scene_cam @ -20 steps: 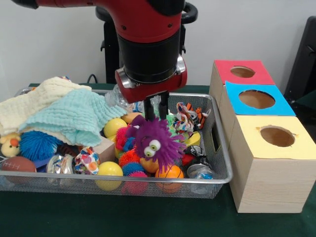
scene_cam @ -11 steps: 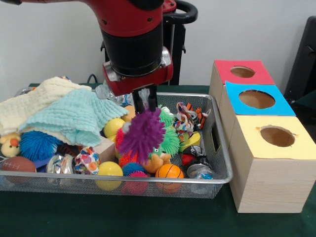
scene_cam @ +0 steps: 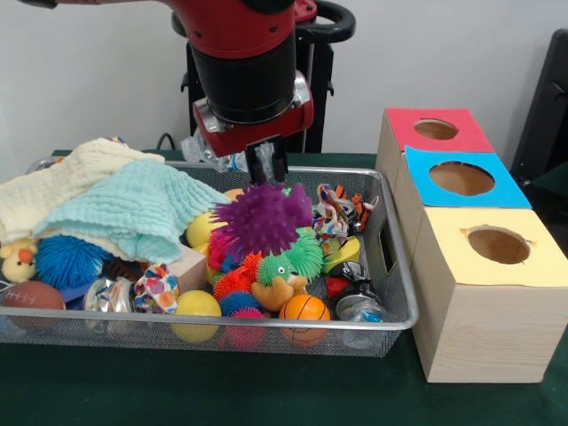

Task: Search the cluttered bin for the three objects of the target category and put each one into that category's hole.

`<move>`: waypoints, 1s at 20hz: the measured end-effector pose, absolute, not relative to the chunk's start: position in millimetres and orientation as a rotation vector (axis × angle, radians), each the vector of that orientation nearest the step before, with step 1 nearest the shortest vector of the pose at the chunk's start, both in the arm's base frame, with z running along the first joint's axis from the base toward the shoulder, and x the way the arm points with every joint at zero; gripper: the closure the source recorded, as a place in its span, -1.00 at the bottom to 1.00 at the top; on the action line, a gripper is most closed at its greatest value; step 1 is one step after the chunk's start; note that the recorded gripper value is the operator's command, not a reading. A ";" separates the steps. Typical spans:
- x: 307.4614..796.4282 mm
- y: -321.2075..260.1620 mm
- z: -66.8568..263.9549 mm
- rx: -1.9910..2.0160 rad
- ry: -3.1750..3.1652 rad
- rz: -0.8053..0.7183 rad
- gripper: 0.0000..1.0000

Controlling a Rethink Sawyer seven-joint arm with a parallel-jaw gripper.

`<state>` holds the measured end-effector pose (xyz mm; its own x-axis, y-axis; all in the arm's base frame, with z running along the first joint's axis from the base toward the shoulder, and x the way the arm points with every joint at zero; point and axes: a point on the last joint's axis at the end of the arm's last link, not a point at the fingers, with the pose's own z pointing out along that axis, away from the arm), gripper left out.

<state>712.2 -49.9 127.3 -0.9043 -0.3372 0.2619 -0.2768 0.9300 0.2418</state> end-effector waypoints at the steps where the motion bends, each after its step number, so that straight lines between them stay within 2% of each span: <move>1: 708.9 -47.2 127.0 0.458 -2.784 -0.291 1.00; 10: 689.8 -28.9 124.5 0.477 -2.783 -0.321 1.00; 20: 662.1 -24.9 122.5 0.444 -2.871 -0.216 1.00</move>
<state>662.1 -24.9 122.5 -0.9281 -0.3133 0.2011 -0.2796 0.9433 0.1789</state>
